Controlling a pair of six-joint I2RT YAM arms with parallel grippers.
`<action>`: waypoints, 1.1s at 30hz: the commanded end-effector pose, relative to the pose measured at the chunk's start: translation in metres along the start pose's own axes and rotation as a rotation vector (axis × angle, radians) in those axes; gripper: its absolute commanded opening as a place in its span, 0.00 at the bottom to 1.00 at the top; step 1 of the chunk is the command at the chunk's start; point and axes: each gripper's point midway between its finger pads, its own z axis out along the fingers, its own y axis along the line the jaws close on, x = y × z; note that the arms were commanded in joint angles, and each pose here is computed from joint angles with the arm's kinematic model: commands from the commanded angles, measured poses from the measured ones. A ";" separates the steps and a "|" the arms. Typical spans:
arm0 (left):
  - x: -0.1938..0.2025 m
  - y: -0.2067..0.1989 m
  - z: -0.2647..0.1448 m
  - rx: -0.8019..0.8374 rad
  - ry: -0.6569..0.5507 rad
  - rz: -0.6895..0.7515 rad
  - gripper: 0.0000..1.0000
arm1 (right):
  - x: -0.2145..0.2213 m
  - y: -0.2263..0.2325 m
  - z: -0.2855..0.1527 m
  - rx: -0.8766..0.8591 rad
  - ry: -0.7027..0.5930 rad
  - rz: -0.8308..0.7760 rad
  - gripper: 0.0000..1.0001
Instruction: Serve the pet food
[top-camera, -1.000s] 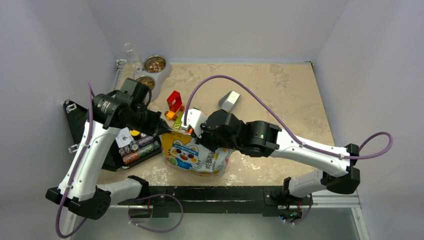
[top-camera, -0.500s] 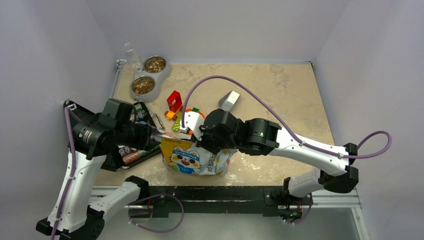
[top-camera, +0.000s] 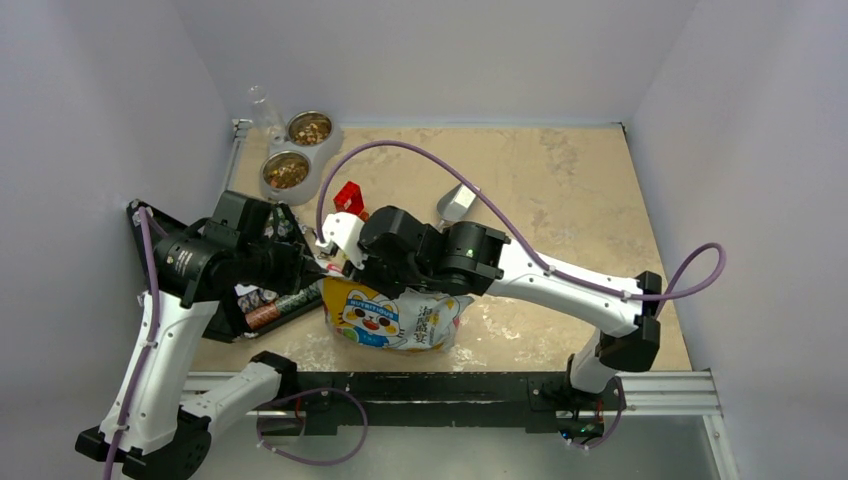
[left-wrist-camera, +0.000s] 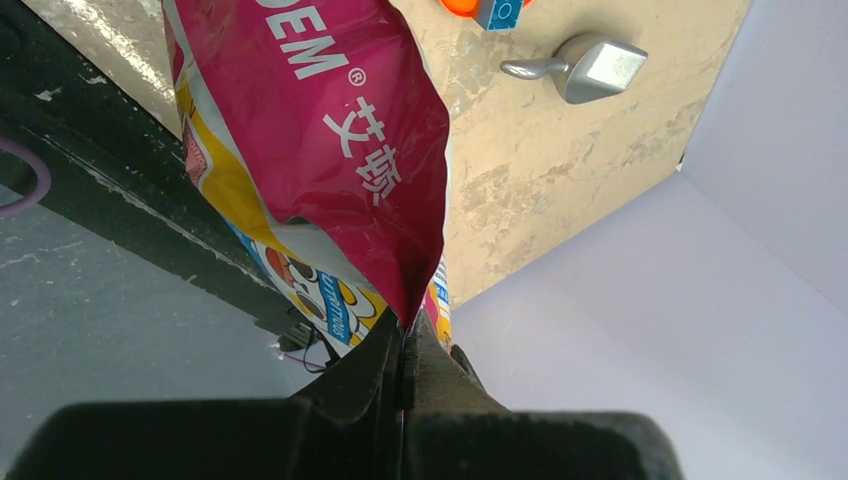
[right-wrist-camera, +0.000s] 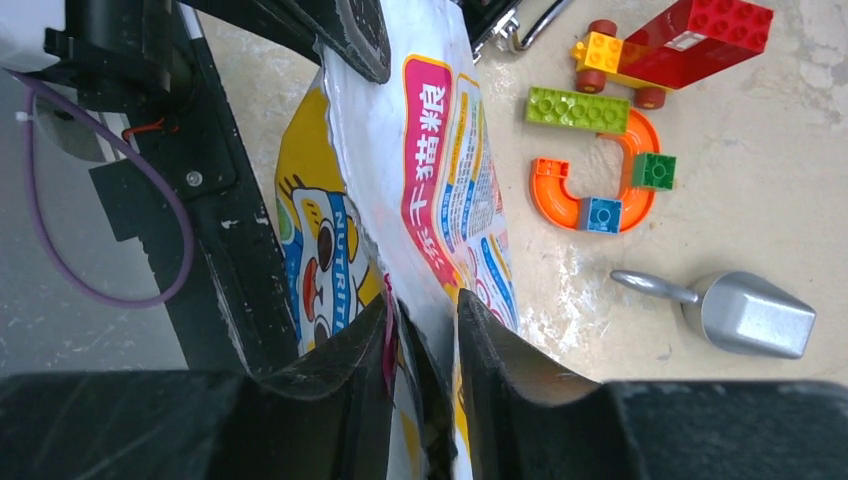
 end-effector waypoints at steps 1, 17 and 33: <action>0.006 -0.003 -0.010 0.029 0.035 -0.019 0.00 | -0.013 -0.002 -0.003 0.008 -0.030 0.001 0.27; 0.016 -0.013 -0.004 0.037 0.091 0.025 0.00 | 0.053 -0.022 -0.038 0.071 0.078 0.029 0.15; 0.037 -0.101 -0.034 0.377 0.107 0.441 0.68 | 0.049 -0.088 -0.146 0.299 -0.027 0.681 0.00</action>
